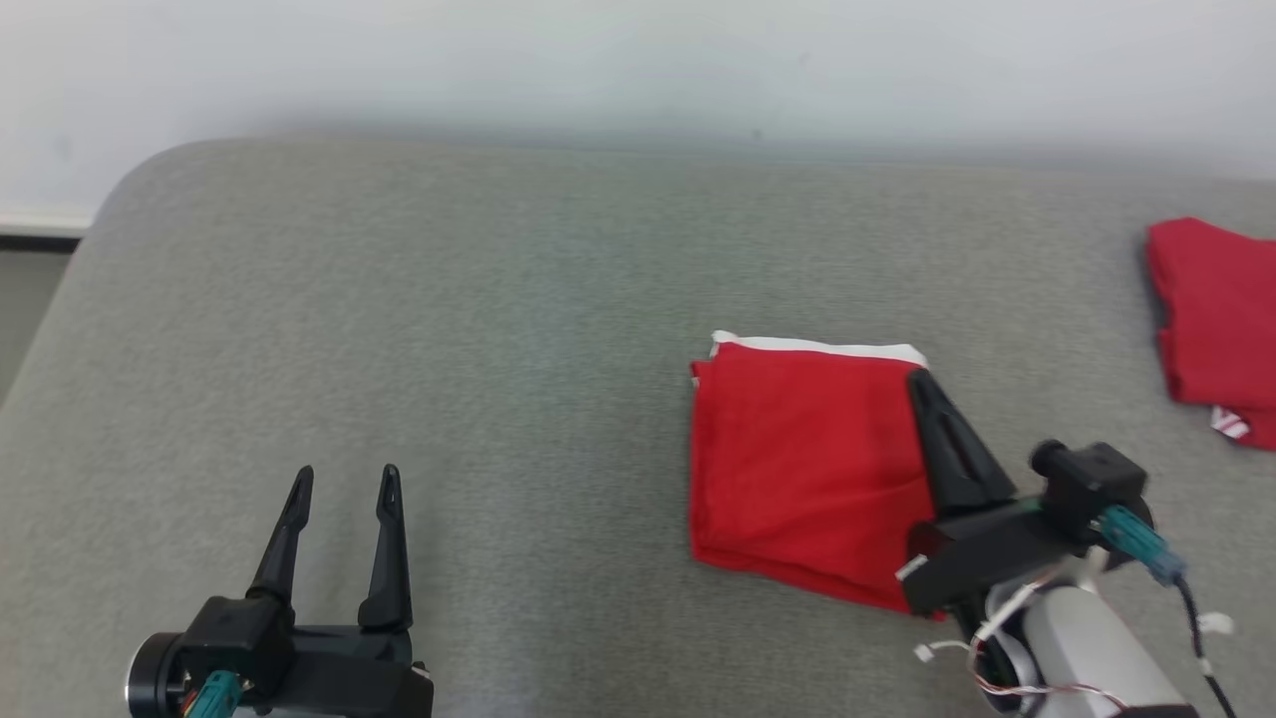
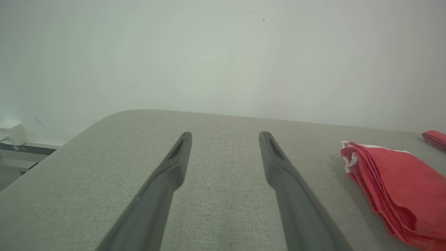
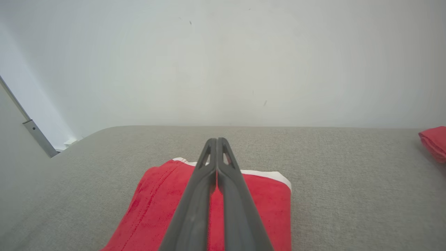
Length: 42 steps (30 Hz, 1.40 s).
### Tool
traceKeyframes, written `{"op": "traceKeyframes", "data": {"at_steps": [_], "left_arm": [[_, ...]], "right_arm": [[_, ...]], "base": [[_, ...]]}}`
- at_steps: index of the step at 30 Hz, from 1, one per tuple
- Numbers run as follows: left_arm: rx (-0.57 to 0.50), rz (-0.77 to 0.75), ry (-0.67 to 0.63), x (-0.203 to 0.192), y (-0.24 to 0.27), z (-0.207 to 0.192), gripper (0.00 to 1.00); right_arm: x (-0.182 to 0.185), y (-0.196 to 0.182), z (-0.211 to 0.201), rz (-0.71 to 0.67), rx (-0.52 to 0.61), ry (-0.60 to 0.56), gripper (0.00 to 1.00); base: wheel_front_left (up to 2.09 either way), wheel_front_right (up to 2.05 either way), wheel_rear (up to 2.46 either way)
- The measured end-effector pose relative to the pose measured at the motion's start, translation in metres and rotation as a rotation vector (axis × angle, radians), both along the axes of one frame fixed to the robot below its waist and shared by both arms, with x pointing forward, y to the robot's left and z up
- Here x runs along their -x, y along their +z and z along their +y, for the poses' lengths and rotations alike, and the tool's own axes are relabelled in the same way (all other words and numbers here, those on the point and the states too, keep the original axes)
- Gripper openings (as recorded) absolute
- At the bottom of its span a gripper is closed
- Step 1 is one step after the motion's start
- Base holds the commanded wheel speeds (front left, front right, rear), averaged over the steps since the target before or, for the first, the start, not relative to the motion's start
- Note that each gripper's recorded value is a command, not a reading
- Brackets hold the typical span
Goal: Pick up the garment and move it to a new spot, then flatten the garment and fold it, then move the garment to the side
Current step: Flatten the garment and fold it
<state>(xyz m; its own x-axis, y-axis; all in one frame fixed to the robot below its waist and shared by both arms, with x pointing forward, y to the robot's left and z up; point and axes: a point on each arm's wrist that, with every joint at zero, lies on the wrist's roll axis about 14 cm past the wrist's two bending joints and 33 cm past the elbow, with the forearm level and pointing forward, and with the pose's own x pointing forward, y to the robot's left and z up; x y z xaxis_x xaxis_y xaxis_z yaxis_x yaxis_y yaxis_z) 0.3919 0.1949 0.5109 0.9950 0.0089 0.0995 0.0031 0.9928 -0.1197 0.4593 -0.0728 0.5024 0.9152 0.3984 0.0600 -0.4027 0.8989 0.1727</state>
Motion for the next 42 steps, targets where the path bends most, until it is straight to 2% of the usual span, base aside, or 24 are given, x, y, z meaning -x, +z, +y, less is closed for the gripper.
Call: {"op": "traceKeyframes", "data": {"at_steps": [11, 17, 18, 19, 20, 32, 42], "left_arm": [[-0.004, 0.0, -0.088, -0.01, -0.002, -0.029, 1.0], [-0.01, -0.003, -0.112, -0.006, -0.001, -0.035, 1.0], [-0.01, 0.0, -0.111, -0.004, -0.002, -0.035, 1.0], [-0.011, 0.0, -0.111, -0.003, -0.002, -0.035, 1.0], [-0.012, 0.0, -0.109, -0.002, -0.001, -0.034, 1.0], [-0.024, 0.021, -0.1, 0.028, -0.008, -0.028, 1.0], [-0.022, 0.037, -0.095, 0.039, -0.013, -0.025, 1.0]], "right_arm": [[0.04, -0.006, -0.1, 0.009, 0.024, -0.259, 0.0], [0.068, -0.007, -0.12, 0.011, 0.028, -0.319, 0.0], [0.072, -0.007, -0.121, 0.009, 0.026, -0.322, 0.22], [0.076, -0.007, -0.122, 0.009, 0.03, -0.326, 0.82], [0.08, -0.007, -0.123, 0.009, 0.032, -0.332, 1.0], [0.113, -0.017, -0.123, 0.036, 0.017, -0.356, 1.0], [0.119, -0.019, -0.122, 0.041, 0.019, -0.36, 1.0]], "base": [[0.0, 0.0, 0.0], [0.0, 0.0, 0.0], [0.0, 0.0, 0.0], [0.0, 0.0, 0.0], [0.0, 0.0, 0.0], [0.0, 0.0, 0.0], [0.0, 0.0, 0.0]]}}
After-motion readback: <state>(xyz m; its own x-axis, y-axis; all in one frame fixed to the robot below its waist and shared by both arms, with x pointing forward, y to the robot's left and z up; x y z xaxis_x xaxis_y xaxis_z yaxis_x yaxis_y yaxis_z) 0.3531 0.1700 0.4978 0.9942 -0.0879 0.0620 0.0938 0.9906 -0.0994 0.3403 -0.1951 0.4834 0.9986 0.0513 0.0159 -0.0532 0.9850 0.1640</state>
